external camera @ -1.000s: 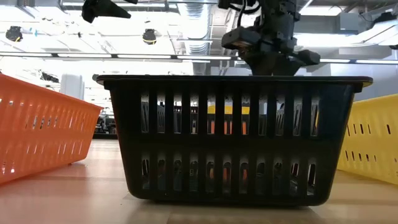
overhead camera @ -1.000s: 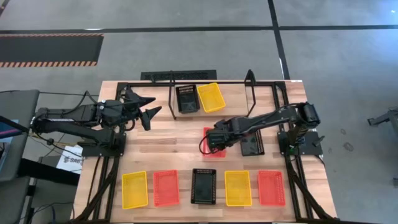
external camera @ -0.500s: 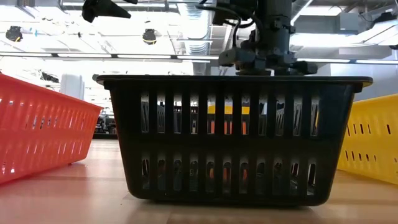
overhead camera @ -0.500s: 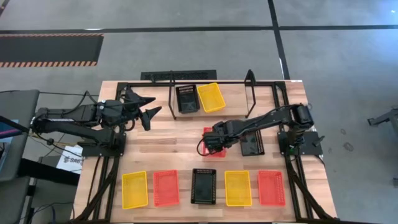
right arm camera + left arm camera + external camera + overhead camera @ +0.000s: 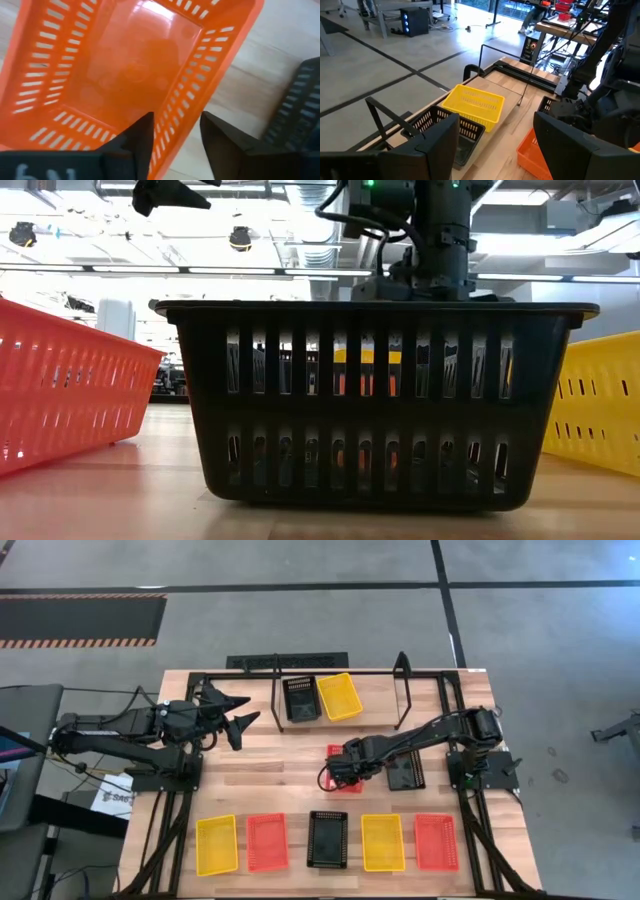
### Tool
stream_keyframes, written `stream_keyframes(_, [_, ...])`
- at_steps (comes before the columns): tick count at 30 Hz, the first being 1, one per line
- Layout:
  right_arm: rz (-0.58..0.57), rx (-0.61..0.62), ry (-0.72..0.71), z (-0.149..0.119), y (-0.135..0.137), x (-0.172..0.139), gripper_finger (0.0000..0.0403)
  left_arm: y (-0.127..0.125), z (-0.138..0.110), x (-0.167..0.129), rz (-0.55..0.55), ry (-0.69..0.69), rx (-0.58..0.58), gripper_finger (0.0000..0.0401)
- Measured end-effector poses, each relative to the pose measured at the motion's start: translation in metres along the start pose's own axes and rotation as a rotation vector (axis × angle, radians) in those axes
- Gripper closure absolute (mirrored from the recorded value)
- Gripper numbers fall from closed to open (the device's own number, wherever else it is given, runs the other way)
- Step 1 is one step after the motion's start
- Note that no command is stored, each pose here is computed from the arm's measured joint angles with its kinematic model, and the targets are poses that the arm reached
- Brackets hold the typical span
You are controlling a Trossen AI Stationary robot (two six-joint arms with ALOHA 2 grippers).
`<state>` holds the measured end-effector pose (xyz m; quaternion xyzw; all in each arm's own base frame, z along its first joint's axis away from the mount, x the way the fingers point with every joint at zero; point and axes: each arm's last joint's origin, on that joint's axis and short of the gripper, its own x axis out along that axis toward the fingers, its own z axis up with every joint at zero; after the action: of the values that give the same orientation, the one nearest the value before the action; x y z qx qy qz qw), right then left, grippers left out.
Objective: Stack baskets on shelf by color
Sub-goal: Put the top orange bin on the shelf
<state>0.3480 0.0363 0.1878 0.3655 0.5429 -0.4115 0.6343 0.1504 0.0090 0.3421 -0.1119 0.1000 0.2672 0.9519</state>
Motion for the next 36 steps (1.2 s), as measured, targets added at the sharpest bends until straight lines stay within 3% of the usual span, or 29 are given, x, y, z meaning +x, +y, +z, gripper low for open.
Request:
stream_keyframes(7, [-0.001, -0.004, 0.001, 0.0, 0.0, 0.0, 0.0367, 0.0, 0.0, 0.0, 0.0, -0.001, -0.001, 0.0159])
stream_keyframes(9, [0.001, -0.006, 0.002, 0.0, 0.0, -0.001, 0.0388, 0.0, 0.0, 0.0, -0.001, -0.001, -0.006, 0.0159])
stream_keyframes(15, [0.016, -0.019, -0.003, 0.0, 0.0, -0.004, 0.0393, 0.0, 0.0, 0.0, 0.0, -0.001, -0.006, 0.0159])
stream_keyframes(18, [0.041, -0.028, -0.029, 0.003, 0.0, -0.021, 0.0396, 0.0, 0.0, 0.0, -0.001, -0.001, -0.006, 0.0159])
stream_keyframes(25, [0.102, -0.059, -0.261, 0.017, -0.013, -0.108, 0.0401, 0.0, 0.0, 0.0, -0.001, 0.0, -0.006, 0.0159])
stream_keyframes(31, [0.043, -0.038, -0.452, 0.021, -0.054, -0.186, 0.0401, 0.0, 0.0, 0.0, -0.001, 0.001, -0.01, 0.0159])
stream_keyframes(36, [-0.001, 0.001, -0.536, 0.034, -0.089, -0.216, 0.0402, 0.0, 0.0, 0.0, 0.0, 0.001, -0.01, 0.0159])
